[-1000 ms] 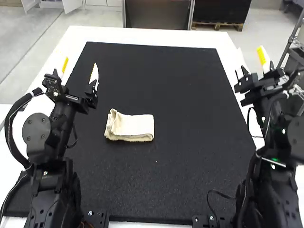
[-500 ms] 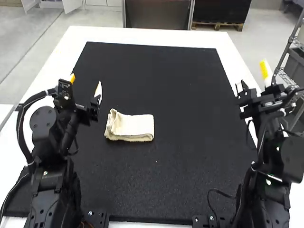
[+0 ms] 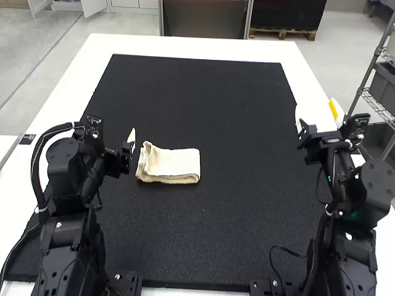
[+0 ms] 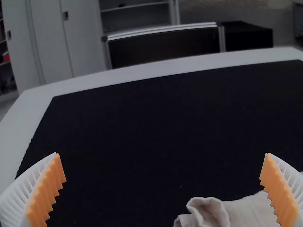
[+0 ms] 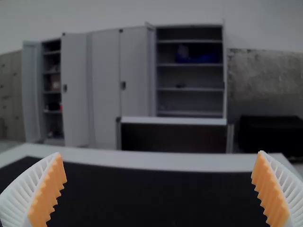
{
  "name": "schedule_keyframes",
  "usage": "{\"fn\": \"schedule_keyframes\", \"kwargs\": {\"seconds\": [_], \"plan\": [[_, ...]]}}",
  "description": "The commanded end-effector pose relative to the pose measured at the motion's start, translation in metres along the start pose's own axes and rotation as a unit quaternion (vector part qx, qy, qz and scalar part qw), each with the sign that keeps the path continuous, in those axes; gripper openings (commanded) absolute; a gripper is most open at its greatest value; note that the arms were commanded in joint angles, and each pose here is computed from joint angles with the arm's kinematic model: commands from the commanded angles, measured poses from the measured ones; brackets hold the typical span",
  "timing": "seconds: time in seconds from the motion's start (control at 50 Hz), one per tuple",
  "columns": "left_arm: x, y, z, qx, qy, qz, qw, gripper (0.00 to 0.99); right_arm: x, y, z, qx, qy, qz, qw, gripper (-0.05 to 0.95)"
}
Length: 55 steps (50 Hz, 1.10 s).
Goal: Fold the towel.
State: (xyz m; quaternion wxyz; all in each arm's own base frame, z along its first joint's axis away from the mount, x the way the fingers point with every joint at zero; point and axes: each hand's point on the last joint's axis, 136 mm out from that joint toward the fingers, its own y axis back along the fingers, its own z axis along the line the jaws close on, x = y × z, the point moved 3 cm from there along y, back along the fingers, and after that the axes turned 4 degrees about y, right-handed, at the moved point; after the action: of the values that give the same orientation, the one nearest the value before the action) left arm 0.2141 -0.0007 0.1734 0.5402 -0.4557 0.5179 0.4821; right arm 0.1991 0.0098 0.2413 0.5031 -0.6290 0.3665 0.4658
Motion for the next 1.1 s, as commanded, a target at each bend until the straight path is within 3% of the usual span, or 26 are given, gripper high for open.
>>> {"fn": "schedule_keyframes", "kwargs": {"seconds": [0.0, 0.04, 0.08, 0.12, 0.2, 0.26, 0.34, 0.56, 0.78, 1.08], "plan": [[0.001, 0.001, 0.008, -0.023, -0.006, -0.001, 0.9997, 0.966, 0.012, 0.001, 0.013, -0.049, 0.065, 0.023, 0.996, 0.91], [0.003, 0.002, 0.018, -0.055, 0.015, 0.003, 0.9983, 0.966, 0.022, 0.002, 0.016, -0.061, 0.092, 0.041, 0.993, 0.91], [0.003, 0.002, 0.02, -0.062, 0.025, 0.002, 0.9977, 0.967, 0.027, 0.002, 0.012, -0.049, 0.111, 0.052, 0.991, 0.91], [0.002, 0.003, 0.023, -0.068, 0.026, 0.002, 0.9974, 0.966, 0.028, 0.002, 0.006, -0.03, 0.102, 0.057, 0.993, 0.91], [0.004, 0.004, 0.027, -0.078, 0.027, 0.003, 0.9966, 0.964, 0.028, 0.002, -0.01, 0.031, 0.018, 0.06, 0.998, 0.91], [0.003, 0.004, 0.029, -0.082, 0.025, 0.004, 0.9963, 0.964, 0.042, 0.007, -0.026, 0.094, -0.047, 0.086, 0.991, 0.91], [0.004, 0.004, 0.029, -0.084, 0.026, 0.004, 0.9962, 0.964, 0.052, 0.011, -0.038, 0.138, -0.055, 0.106, 0.983, 0.91], [0.003, 0.004, 0.028, -0.081, 0.025, 0.004, 0.9964, 0.964, 0.07, 0.016, -0.037, 0.136, -0.029, 0.151, 0.979, 0.91], [0.003, 0.004, 0.028, -0.081, 0.025, 0.004, 0.9964, 0.964, 0.076, 0.018, -0.036, 0.139, -0.058, 0.16, 0.976, 0.91], [0.003, 0.004, 0.028, -0.081, 0.025, 0.004, 0.9964, 0.964, 0.089, 0.012, 0.005, 0.045, -0.075, 0.193, 0.977, 0.91]]}}
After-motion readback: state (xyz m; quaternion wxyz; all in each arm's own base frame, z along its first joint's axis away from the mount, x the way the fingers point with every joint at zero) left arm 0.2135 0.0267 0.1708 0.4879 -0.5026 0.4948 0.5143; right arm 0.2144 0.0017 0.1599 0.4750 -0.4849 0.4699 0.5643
